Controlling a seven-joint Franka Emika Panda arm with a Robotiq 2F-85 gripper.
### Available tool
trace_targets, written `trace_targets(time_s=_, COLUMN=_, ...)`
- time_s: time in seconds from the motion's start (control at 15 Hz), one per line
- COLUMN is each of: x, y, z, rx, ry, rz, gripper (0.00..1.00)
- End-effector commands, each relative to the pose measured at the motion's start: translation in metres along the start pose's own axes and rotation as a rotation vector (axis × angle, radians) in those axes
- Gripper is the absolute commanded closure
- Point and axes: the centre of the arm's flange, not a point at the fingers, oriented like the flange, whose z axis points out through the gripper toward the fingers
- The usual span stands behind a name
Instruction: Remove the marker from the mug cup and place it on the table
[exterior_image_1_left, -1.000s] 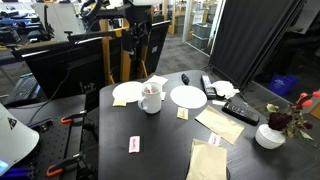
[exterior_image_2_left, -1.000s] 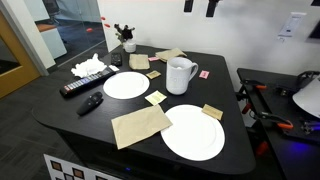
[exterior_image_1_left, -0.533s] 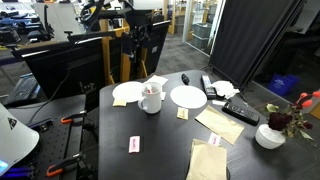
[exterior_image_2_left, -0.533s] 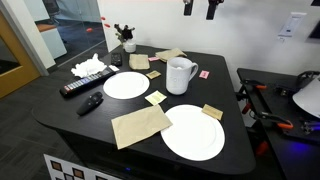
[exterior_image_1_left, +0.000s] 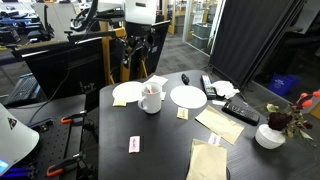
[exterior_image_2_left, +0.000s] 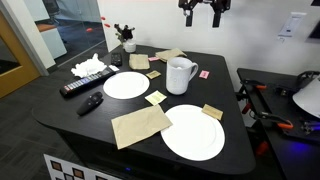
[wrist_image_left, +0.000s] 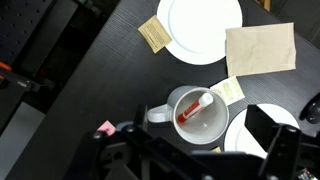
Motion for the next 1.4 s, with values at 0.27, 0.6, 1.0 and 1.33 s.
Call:
trace_targets(time_s=0.27, x=0.002, y=0.000, z=0.006, rx=-0.010, ry=-0.005, rz=0.116, gripper=0.00)
trace_targets(time_s=0.6, x=0.008, y=-0.002, z=0.009, rx=-0.006, ry=-0.028, rz=0.167, gripper=0.00)
trace_targets(time_s=1.0, x=0.016, y=0.002, z=0.022, rx=-0.001, ry=-0.086, rz=0.294, gripper=0.00)
trace_targets(time_s=1.33, x=0.016, y=0.002, z=0.030, rx=0.033, ry=-0.114, rz=0.422, gripper=0.00)
